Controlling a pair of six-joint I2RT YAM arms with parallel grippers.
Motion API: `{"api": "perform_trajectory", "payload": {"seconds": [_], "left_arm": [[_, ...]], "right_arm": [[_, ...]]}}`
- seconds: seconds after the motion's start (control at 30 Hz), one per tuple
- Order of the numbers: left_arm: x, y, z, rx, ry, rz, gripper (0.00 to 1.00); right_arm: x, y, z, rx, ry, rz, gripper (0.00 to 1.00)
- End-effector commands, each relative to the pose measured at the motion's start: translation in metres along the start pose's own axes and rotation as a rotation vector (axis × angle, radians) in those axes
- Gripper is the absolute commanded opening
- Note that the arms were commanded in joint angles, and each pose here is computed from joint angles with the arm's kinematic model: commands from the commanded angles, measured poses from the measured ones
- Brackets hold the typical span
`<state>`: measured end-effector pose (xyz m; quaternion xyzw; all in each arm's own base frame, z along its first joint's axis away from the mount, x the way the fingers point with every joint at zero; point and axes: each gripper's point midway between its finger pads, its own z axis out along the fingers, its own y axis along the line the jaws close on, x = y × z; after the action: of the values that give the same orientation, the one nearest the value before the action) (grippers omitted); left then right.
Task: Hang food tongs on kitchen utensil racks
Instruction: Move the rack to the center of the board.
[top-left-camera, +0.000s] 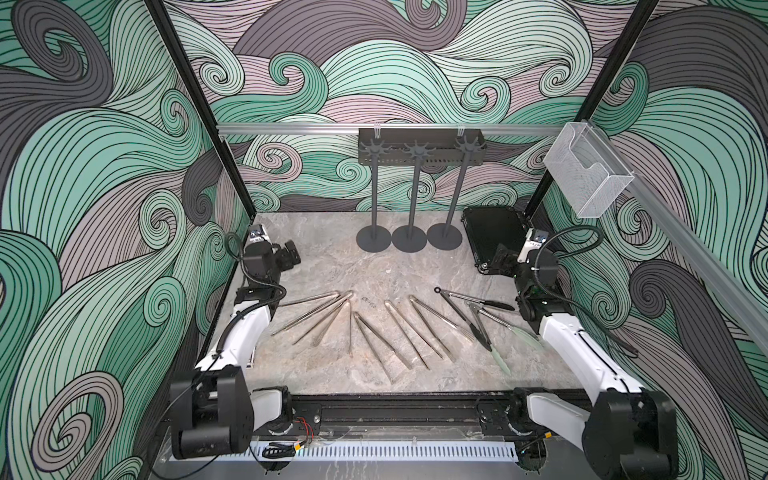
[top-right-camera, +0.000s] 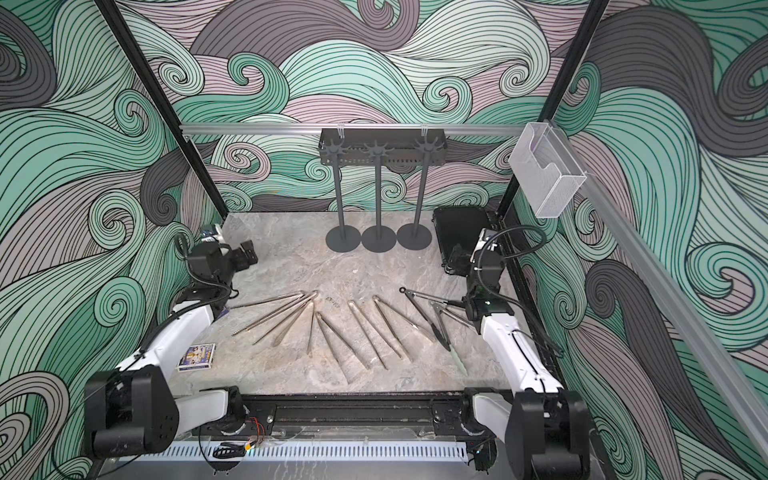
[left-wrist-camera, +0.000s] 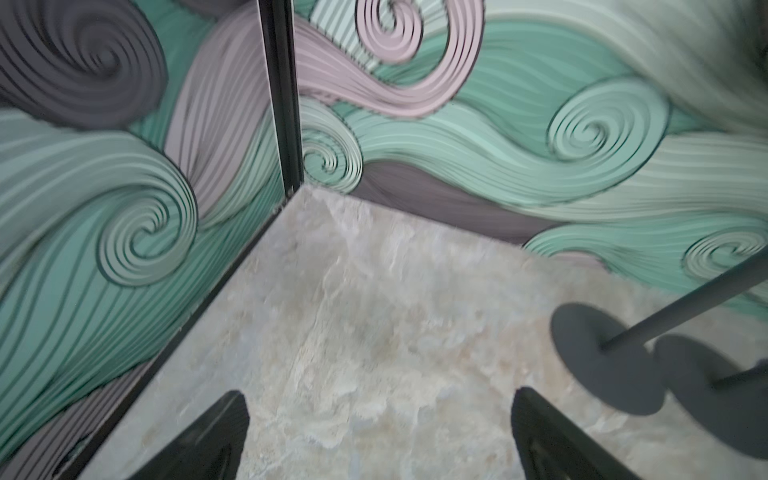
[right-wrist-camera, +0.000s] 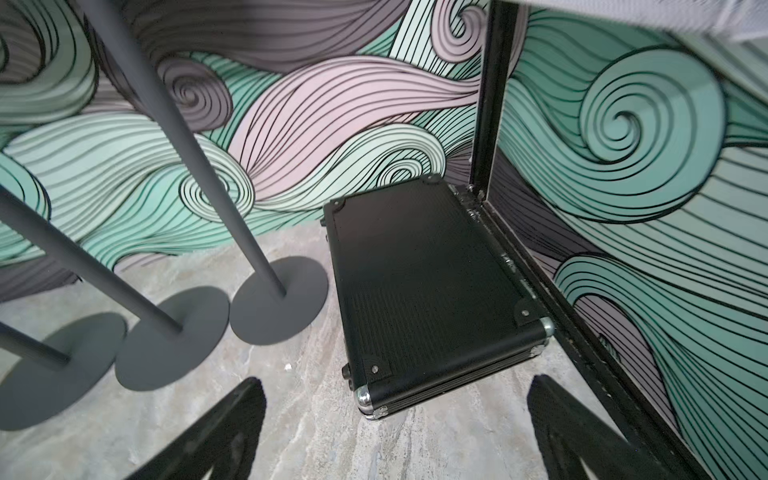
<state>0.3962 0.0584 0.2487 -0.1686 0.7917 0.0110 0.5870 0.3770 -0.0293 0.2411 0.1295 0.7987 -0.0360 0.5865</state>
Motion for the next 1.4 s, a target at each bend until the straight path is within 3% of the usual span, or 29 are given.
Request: {"api": "perform_trajectory", "payload": {"seconds": [0.0,0.2,0.4,0.47,0.63,0.87,1.07,1.37], "left_arm": [[0.013,-0.008,-0.027,0.035,0.143,-0.092,0.99],[0.006,-0.054,-0.067,0.224,0.144,-0.038,0.99],[0.022,-0.157,-0.089,0.536,0.091,0.259,0.98],[0.022,-0.183,-0.090,0.610,0.038,0.306,0.99],[0.016,-0.220,-0.057,0.679,-0.069,0.289,0.99],[0.018,-0.278,0.007,0.749,-0.109,0.333,0.98],[-0.002,-0.281,0.067,0.588,-0.216,0.301,0.99],[-0.004,-0.313,0.118,0.627,-0.238,0.285,0.99]], "right_arm": [[0.047,-0.018,-0.029,0.081,0.254,0.024,0.99],[0.043,-0.001,-0.067,-0.045,0.279,0.067,0.99],[0.036,0.022,-0.074,-0.173,0.296,0.052,0.99],[0.035,0.028,-0.075,-0.206,0.293,0.056,0.99],[0.033,0.034,-0.072,-0.235,0.277,0.069,0.99],[0.030,0.035,-0.070,-0.241,0.255,0.077,0.99],[0.022,0.040,-0.069,-0.266,0.224,0.092,0.99],[0.030,0.039,-0.069,-0.266,0.223,0.103,0.99]]}}
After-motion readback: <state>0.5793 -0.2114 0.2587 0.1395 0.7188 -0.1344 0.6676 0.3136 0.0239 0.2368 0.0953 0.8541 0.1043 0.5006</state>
